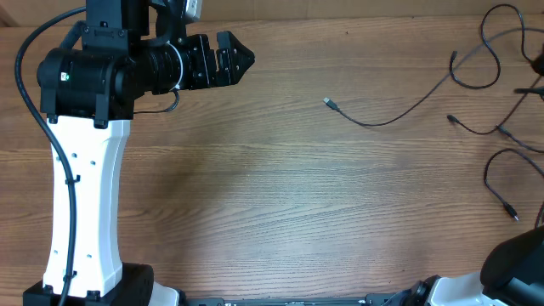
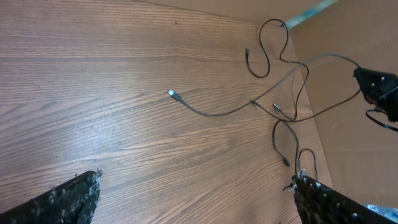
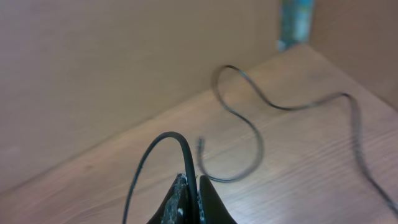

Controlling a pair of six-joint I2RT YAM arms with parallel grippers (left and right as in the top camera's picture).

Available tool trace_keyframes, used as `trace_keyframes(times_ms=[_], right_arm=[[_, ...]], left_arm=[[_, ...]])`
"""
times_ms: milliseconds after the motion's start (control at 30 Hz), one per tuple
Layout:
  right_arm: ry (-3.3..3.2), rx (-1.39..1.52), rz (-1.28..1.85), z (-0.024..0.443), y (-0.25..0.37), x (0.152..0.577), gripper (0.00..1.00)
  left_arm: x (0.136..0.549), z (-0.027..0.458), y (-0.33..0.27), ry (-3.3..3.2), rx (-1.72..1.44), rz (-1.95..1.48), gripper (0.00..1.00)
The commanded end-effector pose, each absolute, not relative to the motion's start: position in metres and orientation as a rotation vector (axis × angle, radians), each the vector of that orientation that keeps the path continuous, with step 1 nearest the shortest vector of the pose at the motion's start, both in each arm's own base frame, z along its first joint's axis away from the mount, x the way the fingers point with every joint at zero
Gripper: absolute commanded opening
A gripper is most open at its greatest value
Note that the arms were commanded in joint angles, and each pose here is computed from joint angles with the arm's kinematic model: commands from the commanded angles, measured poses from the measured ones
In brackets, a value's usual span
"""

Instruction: Untangle cables

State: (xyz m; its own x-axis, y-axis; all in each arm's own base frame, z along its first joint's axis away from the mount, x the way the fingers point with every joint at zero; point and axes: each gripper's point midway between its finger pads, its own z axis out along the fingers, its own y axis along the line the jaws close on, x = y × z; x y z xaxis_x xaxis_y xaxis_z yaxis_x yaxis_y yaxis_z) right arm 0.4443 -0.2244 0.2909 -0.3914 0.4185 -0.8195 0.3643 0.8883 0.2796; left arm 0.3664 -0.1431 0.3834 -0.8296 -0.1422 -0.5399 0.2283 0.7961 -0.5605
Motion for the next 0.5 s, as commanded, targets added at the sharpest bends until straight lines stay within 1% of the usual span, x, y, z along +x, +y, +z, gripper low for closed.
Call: trace_keyframes(times_ms=[0, 200, 333, 467], right_arm=[[2.007, 0.723, -0.105, 0.288, -0.272, 0.414, 0.04], [2.023, 0.783, -0.167, 0.281, -0.305, 0.384, 0.04], [2.034, 0.695, -0.095, 0.283, -0.292, 0.393, 0.04], [2.036, 0.558, 0.076, 0.289, -0.252, 0.416, 0.04]], left_arm=[[0.367, 0.387, -0.146, 2.392, 0.070, -0.868, 1.00], [0.368, 0.390, -0.148, 2.381, 0.074, -0.880, 1.00], [0.365, 0.392, -0.152, 2.378, 0.091, -0.920, 1.00], [0.366, 0.394, -0.154, 2.365, 0.101, -0.931, 1.00]])
